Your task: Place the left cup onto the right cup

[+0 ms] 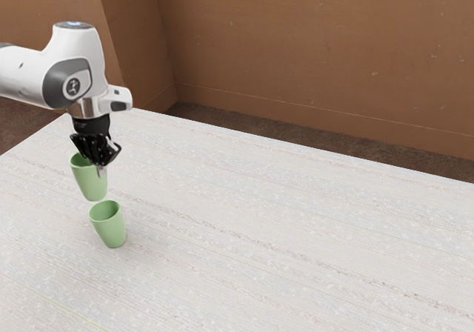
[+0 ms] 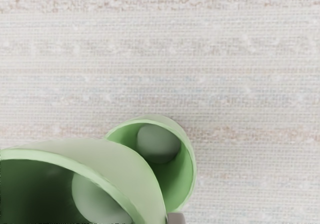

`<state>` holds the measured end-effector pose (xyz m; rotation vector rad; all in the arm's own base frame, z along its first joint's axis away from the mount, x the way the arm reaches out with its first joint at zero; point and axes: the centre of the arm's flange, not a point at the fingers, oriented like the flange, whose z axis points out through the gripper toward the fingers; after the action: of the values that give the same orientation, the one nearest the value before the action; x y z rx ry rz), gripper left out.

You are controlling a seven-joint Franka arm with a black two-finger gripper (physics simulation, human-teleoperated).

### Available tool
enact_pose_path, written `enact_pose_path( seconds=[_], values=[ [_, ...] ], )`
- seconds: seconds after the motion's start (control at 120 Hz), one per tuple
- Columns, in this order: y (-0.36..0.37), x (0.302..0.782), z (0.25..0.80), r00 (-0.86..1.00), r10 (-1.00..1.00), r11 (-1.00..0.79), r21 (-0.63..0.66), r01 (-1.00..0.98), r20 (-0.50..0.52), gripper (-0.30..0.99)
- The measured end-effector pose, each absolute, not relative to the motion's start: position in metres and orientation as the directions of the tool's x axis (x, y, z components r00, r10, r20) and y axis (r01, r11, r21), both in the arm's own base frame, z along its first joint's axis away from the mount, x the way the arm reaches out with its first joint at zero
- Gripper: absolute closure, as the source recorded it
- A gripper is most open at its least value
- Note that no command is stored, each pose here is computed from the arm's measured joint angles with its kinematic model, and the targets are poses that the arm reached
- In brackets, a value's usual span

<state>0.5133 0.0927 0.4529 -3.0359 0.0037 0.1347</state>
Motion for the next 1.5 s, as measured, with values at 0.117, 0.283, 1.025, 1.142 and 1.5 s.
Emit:
enact_pose_path(
  seconds=[0.117, 0.283, 1.025, 1.142, 1.5],
  values=[
    [0.088, 0.514, 0.451, 0.996, 0.006, -0.995, -0.105, -0.003, -0.088, 0.78],
    [0.078, 0.513, 0.446, 0.996, 0.003, -0.994, -0.106, -0.007, -0.094, 0.78],
    [0.081, 0.515, 0.425, 0.994, 0.051, -0.994, -0.103, 0.041, -0.097, 0.79],
    [0.082, 0.517, 0.421, 0.993, 0.056, -0.994, -0.101, 0.046, -0.1, 0.79],
    [0.083, 0.522, 0.405, 0.992, 0.061, -0.994, -0.092, 0.05, -0.111, 0.79]
  ],
)
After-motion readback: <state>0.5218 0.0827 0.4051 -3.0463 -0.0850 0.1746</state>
